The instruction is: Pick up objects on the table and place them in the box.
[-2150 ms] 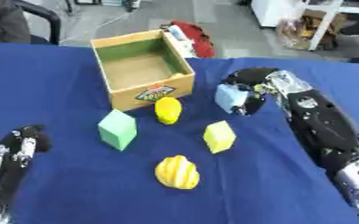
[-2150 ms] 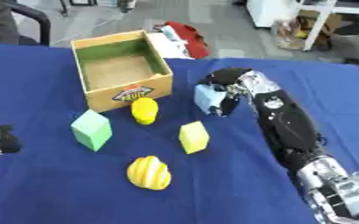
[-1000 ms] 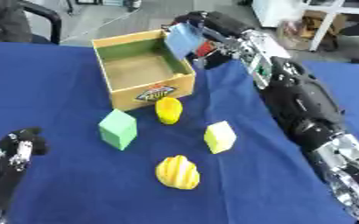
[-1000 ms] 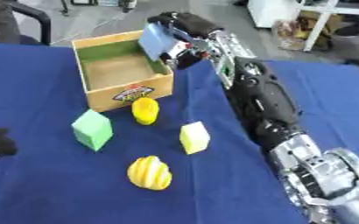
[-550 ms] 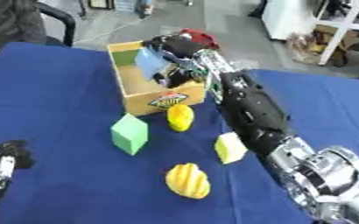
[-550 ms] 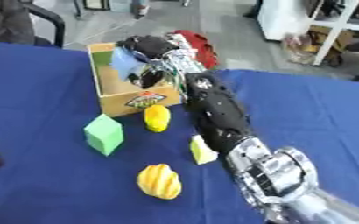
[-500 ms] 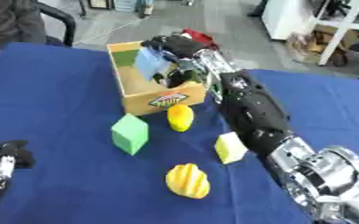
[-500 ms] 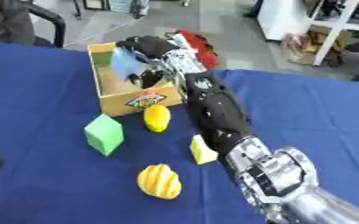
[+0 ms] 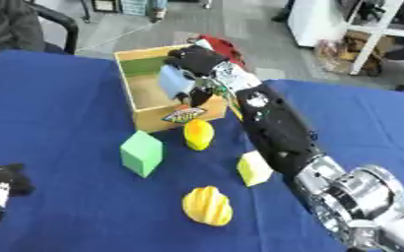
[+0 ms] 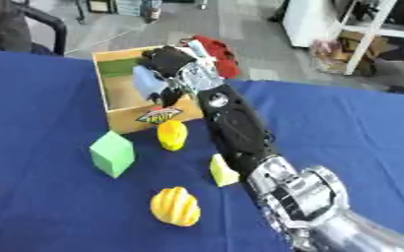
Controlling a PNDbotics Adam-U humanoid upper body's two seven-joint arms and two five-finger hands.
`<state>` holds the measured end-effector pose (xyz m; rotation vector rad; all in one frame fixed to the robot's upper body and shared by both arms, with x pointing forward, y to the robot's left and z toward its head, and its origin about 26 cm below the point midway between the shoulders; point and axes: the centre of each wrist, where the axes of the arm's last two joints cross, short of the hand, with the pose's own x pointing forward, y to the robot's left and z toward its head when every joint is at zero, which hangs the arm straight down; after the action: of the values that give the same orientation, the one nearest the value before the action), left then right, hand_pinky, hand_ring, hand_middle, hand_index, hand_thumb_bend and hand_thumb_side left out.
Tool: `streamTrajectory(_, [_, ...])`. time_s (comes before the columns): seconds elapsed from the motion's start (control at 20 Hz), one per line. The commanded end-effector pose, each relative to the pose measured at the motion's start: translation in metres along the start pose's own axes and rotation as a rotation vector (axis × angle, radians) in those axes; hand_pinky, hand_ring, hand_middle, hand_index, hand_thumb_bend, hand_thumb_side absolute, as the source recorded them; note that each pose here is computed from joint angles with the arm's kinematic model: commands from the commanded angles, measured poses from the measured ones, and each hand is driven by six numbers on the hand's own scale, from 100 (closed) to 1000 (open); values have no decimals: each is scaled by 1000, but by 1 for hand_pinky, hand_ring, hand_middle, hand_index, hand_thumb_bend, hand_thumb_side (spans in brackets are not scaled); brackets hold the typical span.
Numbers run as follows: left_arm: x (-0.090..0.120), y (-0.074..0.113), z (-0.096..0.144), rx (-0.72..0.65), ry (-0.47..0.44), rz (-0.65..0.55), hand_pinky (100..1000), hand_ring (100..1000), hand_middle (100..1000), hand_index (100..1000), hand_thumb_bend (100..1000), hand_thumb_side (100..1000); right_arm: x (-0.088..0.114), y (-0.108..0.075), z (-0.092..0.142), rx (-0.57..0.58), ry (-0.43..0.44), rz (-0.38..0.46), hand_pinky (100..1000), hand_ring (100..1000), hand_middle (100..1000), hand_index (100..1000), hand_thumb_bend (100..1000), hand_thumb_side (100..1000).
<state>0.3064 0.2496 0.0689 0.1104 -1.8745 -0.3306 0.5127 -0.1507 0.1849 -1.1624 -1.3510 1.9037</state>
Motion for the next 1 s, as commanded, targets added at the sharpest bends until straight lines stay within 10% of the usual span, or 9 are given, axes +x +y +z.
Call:
streamTrajectory(0.05, [5, 4, -1, -2, -19, -14, 636, 563, 532, 724, 100, 725, -13, -18, 3, 34, -6, 58, 1000, 1000, 1000, 1000, 416, 361])
streamTrajectory(0.45, [0, 5, 4, 8, 2, -16, 636, 562, 531, 724, 100, 731, -21, -39, 9, 16, -63, 110, 1000, 1000, 1000, 1000, 438, 378])
streamTrajectory(0.9, [-9, 10, 15, 48, 44, -25, 636, 563, 532, 724, 100, 740, -56, -49, 58, -96, -309, 129, 1000, 1000, 1000, 1000, 233, 303])
streamTrajectory(0.95, [-10, 11, 16, 51, 47, -26, 636, 563, 532, 724, 100, 723, -57, -45, 64, -101, -335, 116, 1000, 1000, 1000, 1000, 379, 225])
streamTrajectory(1.0, [-10, 11, 17, 53, 48, -26, 636, 563, 532, 724, 100, 740, -57, -40, 71, -103, -363, 97, 1000, 1000, 1000, 1000, 129, 265])
